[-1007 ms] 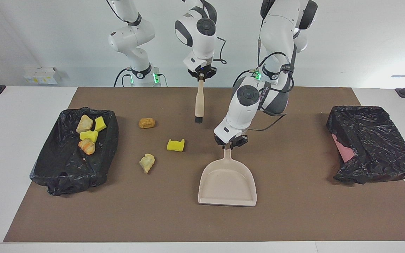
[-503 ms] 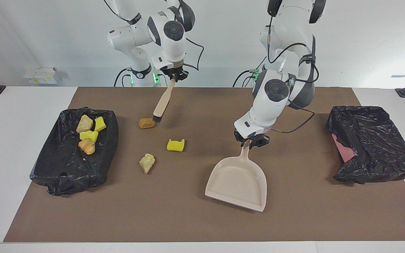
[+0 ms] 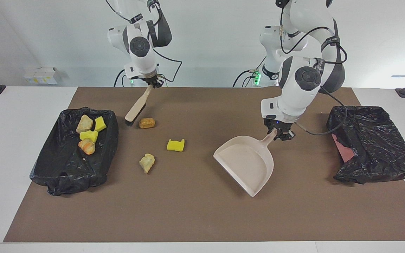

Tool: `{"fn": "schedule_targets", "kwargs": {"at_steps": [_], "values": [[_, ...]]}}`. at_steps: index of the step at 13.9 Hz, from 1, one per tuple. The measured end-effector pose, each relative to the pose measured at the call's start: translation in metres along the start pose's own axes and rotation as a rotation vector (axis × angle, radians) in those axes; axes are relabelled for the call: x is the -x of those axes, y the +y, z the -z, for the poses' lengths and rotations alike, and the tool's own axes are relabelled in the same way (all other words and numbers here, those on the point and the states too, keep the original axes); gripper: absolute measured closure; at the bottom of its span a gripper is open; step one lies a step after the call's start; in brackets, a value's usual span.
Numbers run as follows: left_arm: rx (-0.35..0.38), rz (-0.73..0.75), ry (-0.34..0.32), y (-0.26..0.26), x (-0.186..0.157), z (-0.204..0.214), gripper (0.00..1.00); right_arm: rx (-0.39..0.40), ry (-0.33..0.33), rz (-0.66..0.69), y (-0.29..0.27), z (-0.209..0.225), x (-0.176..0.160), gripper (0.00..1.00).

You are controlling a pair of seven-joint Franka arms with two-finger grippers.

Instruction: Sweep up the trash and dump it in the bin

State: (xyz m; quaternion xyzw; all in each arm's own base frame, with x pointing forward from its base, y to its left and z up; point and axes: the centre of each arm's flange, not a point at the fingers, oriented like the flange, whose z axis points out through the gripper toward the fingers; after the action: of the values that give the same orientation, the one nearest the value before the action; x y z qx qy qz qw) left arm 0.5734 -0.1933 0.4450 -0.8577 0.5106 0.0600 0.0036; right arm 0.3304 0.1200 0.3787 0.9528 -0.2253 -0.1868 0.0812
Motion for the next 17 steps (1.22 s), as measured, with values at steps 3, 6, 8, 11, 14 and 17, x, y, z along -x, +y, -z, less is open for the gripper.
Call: {"fn": "schedule_targets", "kwargs": {"at_steps": [3,6,8,11,14,17], "values": [[-0.049,-0.177,-0.059,0.019,0.024,-0.001,0.67,-0.008,0.014,0.008,-0.006,-0.011,-0.004,0.73],[-0.072,-0.297,-0.063,0.051,0.017,-0.012,0.67,-0.007,0.011,0.014,-0.013,-0.019,-0.008,0.73],[-0.079,-0.366,-0.069,0.081,-0.005,-0.021,0.67,-0.018,0.021,0.026,-0.02,-0.022,-0.009,0.73],[-0.095,-0.447,-0.064,0.119,-0.033,-0.033,0.67,-0.053,0.067,0.074,-0.041,-0.026,-0.013,0.73],[-0.086,-0.441,-0.08,0.135,-0.047,-0.048,0.67,-0.086,0.085,0.1,-0.069,-0.02,-0.029,0.73],[-0.089,-0.403,-0.081,0.151,-0.059,-0.057,0.67,-0.112,0.077,0.125,-0.1,-0.002,-0.053,0.73]]}}
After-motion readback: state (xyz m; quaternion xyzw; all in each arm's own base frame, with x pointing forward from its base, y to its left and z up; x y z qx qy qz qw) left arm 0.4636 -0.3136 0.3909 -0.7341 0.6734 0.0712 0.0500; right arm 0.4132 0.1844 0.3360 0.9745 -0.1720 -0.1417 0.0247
